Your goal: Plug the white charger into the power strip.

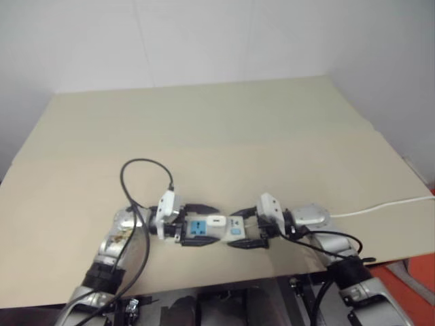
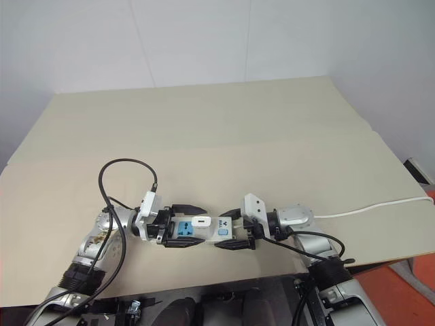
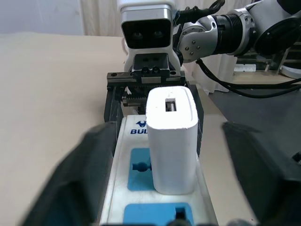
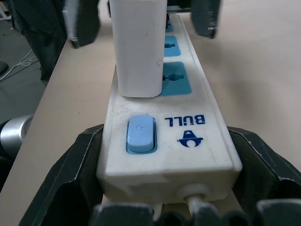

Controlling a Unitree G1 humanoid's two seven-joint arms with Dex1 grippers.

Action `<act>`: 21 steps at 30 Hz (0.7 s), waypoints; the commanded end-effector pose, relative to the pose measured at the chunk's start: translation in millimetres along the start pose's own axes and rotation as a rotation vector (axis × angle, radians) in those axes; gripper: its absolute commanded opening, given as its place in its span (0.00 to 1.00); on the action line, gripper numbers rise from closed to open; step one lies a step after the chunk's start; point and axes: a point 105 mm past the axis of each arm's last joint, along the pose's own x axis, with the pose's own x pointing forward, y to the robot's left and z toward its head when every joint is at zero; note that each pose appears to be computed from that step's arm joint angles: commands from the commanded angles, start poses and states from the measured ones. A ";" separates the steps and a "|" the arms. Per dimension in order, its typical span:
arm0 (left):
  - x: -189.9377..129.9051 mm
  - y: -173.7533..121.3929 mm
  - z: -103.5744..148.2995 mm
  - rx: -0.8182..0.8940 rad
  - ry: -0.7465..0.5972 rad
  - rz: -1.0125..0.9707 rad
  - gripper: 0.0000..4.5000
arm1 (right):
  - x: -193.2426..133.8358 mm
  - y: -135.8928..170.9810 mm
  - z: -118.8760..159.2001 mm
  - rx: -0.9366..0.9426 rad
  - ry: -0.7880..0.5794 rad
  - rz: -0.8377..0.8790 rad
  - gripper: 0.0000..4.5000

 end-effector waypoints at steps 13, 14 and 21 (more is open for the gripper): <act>-67.9 20.1 42.5 0.170 0.167 0.149 1.00 | 3.7 10.1 -13.4 0.052 0.031 0.044 0.84; -76.8 21.2 43.9 0.176 0.188 0.167 1.00 | 3.3 9.2 -12.9 0.046 0.027 0.038 0.93; -122.2 14.4 47.9 0.172 0.286 0.266 1.00 | -20.7 5.4 -2.7 -0.016 -0.005 -0.026 0.99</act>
